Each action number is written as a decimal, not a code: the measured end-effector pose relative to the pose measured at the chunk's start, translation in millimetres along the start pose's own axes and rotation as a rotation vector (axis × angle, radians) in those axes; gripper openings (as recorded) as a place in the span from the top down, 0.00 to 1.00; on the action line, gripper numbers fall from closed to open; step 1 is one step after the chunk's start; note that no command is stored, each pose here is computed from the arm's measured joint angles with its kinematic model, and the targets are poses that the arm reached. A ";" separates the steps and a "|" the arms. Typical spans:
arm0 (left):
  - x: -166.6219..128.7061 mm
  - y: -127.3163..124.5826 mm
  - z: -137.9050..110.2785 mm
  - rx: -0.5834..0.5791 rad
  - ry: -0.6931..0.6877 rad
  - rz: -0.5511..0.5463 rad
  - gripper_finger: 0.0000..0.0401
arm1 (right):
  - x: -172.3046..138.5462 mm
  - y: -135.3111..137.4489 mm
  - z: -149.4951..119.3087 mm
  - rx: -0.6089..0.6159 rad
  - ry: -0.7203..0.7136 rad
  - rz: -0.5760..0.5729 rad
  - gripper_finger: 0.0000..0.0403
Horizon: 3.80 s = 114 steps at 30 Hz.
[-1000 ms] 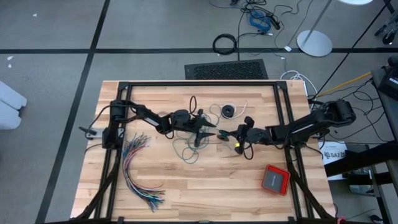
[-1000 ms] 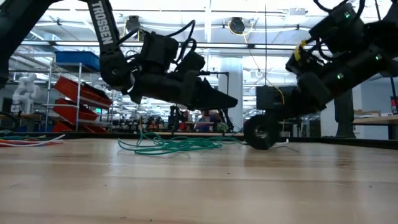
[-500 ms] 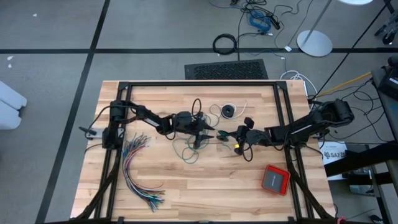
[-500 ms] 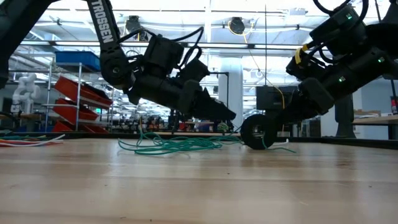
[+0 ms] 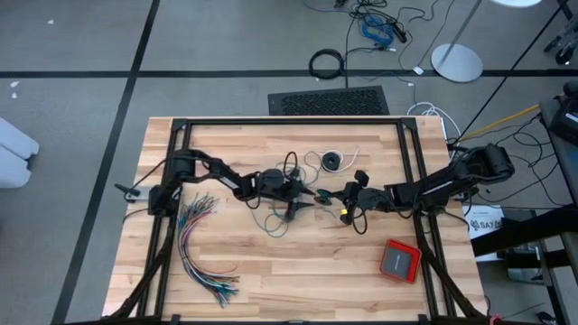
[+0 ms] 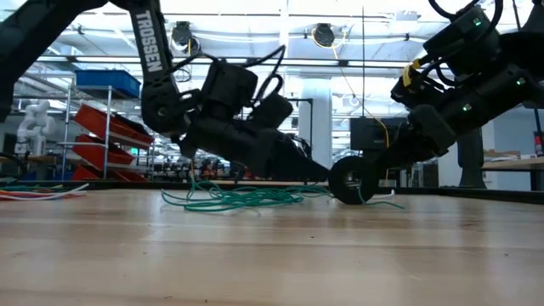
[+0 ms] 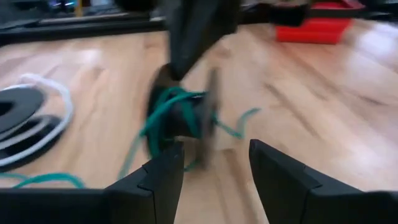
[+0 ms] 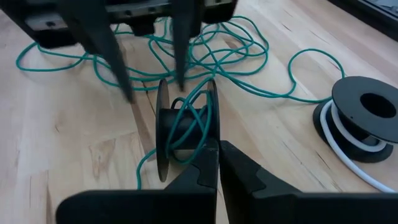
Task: Coil cords
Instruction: Coil the green wire onto the spool
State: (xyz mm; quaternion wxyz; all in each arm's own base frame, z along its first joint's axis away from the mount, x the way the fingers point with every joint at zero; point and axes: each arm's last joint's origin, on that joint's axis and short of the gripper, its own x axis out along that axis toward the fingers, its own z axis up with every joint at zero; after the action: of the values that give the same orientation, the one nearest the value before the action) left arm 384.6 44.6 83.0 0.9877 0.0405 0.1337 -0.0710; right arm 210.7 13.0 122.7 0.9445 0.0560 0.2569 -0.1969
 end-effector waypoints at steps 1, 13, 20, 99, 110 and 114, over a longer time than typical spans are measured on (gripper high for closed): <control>1.9 1.2 0.1 -0.011 0.000 0.019 0.53 | 0.0 0.0 0.1 0.001 0.000 0.000 1.00; 14.7 5.9 8.1 -0.011 0.053 0.027 0.58 | 0.0 0.0 -0.7 0.003 0.009 0.004 1.00; 15.4 4.2 8.3 0.015 0.056 0.019 0.71 | 4.4 0.6 -6.3 -0.010 0.036 -0.003 1.00; -35.5 -21.0 85.1 0.396 0.398 0.516 0.75 | -48.0 -10.3 55.2 -0.067 -0.394 -0.044 1.00; -33.8 -14.9 98.4 0.367 0.247 0.545 0.75 | -67.5 -15.1 70.9 -0.059 -0.535 -0.031 1.00; -35.0 -7.1 101.0 0.326 0.204 0.563 0.75 | -72.3 -16.4 74.6 -0.057 -0.574 -0.032 1.00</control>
State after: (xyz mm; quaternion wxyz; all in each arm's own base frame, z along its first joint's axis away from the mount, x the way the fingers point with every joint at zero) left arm 376.3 32.1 189.0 0.9306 0.2401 0.2021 0.1883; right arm 181.5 7.3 223.6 0.9766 -0.0324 -0.0146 -0.2121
